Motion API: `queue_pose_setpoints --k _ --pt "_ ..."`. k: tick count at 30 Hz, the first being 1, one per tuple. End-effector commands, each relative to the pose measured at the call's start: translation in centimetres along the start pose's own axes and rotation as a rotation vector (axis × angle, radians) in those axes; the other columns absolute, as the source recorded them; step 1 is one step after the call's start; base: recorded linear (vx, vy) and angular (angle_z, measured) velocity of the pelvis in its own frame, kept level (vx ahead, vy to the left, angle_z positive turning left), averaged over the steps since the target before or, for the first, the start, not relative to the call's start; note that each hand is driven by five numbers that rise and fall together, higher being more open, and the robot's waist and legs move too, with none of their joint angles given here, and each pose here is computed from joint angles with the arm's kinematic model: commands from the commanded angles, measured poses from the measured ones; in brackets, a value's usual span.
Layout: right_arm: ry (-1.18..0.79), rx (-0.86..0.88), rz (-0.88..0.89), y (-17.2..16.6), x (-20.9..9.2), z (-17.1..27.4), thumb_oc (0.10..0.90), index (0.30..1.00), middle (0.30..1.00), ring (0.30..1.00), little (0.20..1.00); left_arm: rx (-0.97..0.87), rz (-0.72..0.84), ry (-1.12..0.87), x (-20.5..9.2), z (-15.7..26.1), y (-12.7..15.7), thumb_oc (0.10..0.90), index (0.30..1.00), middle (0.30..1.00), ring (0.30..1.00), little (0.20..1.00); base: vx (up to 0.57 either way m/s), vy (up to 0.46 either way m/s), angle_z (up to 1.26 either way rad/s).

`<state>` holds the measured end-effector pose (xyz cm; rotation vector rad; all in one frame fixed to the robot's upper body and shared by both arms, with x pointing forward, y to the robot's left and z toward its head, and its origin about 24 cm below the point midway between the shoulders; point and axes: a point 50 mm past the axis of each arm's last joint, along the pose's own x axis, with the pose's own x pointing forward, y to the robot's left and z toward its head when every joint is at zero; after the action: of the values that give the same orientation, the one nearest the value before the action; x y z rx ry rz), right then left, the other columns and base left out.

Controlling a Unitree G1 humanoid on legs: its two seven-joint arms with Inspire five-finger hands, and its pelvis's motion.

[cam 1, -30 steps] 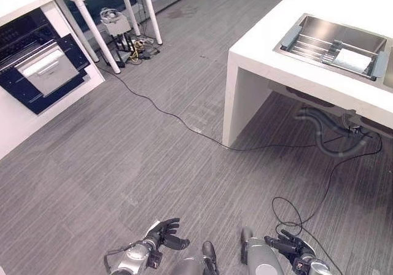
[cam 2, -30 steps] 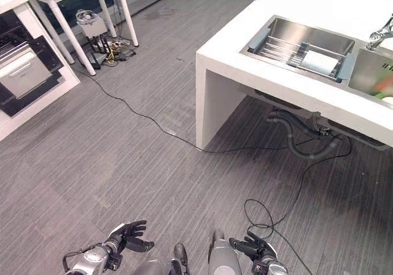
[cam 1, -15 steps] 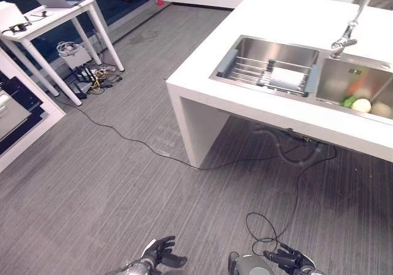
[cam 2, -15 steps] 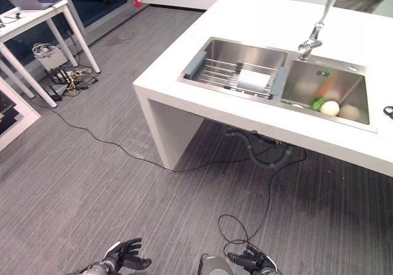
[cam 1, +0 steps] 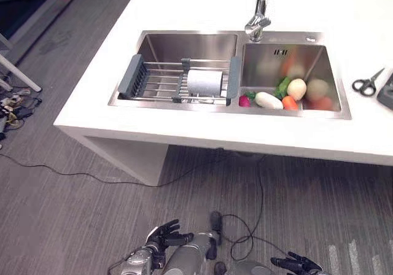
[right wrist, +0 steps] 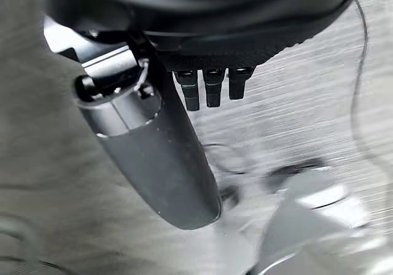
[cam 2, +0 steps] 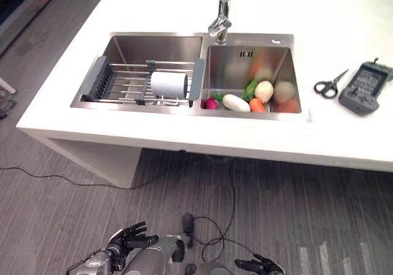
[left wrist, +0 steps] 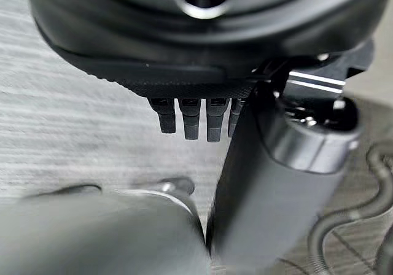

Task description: Place the dishes in the dishwasher.

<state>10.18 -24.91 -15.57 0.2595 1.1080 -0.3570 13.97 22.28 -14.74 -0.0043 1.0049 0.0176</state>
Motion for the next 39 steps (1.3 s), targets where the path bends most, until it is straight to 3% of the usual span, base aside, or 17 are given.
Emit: queue_pose_setpoints --k 1,11,23,32,39 --pt "-0.093 -0.025 -0.029 -2.0 -0.4 2.0 0.800 0.900 0.900 0.900 0.900 0.082 0.005 -0.011 -0.4 0.2 1.2 0.800 0.900 0.900 0.900 0.900 0.12 0.176 -0.56" --pt "-0.107 -0.071 0.024 -1.2 -0.3 2.2 0.800 0.900 0.900 0.900 0.900 0.029 0.068 0.021 -0.8 -1.0 1.9 0.800 0.900 0.900 0.900 0.900 0.05 -0.080 -0.01" --pt "-0.074 -0.036 -0.026 -2.6 -0.6 1.3 0.800 0.900 0.900 0.900 0.900 0.048 0.078 0.089 -1.1 -2.7 1.8 0.800 0.900 0.900 0.900 0.900 0.02 -0.131 0.09" --pt "-0.126 0.079 -0.096 -4.1 -0.9 2.0 0.800 0.900 0.900 0.900 0.900 0.105 0.010 0.103 -0.9 -2.4 1.2 0.800 0.900 0.900 0.900 0.900 0.03 0.251 0.35" --pt "-0.106 -0.011 0.012 -2.1 -0.6 1.3 0.800 0.900 0.900 0.900 0.900 0.051 0.069 0.119 -1.3 -3.3 1.9 0.800 0.900 0.900 0.900 0.900 0.03 0.022 -0.38"
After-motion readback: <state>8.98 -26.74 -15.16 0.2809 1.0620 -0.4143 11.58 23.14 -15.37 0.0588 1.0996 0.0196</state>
